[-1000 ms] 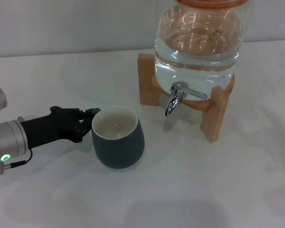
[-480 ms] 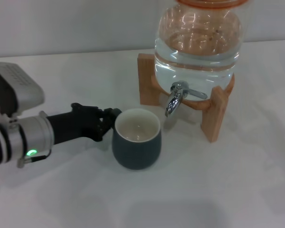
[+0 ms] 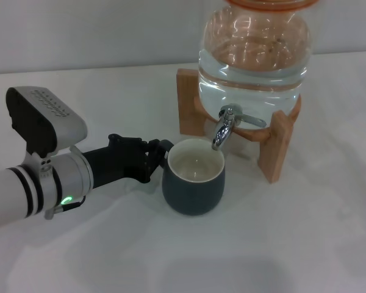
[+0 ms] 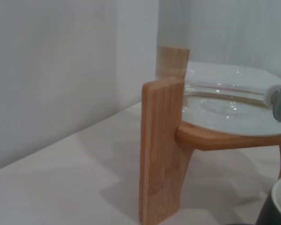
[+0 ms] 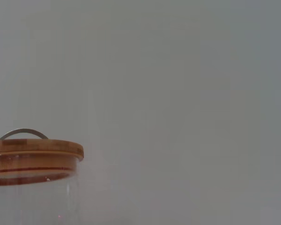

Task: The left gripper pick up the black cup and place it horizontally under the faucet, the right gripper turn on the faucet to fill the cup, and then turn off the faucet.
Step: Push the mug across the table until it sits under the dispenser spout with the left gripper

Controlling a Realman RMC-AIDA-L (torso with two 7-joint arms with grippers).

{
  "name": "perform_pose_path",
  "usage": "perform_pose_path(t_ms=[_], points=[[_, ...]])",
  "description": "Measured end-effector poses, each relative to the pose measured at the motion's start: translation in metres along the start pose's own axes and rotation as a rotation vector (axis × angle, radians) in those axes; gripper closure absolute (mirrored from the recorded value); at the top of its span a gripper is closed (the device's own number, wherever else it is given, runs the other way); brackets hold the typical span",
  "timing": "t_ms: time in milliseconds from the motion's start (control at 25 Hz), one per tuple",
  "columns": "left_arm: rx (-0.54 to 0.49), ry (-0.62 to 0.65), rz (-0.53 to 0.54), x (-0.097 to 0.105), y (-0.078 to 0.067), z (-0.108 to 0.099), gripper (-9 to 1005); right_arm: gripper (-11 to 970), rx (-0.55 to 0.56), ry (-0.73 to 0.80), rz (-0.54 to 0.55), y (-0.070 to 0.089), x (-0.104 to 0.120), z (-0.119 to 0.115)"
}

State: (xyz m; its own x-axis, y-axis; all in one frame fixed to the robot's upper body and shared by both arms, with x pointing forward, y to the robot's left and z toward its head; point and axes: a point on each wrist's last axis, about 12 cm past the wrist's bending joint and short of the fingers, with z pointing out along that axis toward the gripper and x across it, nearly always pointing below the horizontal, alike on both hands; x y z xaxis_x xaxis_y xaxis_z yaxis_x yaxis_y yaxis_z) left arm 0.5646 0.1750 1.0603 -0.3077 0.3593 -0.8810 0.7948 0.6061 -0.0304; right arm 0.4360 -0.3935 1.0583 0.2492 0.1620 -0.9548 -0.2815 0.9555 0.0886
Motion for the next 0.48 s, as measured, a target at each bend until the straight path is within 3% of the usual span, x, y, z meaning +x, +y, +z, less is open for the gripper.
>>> perform_pose_path(t_ms=[480], points=[[-0.033,-0.001,0.028,-0.0025,-0.0095,0.0092,873,99,-0.016,-0.001,0.006,0.0027,0.0004,-0.0010]])
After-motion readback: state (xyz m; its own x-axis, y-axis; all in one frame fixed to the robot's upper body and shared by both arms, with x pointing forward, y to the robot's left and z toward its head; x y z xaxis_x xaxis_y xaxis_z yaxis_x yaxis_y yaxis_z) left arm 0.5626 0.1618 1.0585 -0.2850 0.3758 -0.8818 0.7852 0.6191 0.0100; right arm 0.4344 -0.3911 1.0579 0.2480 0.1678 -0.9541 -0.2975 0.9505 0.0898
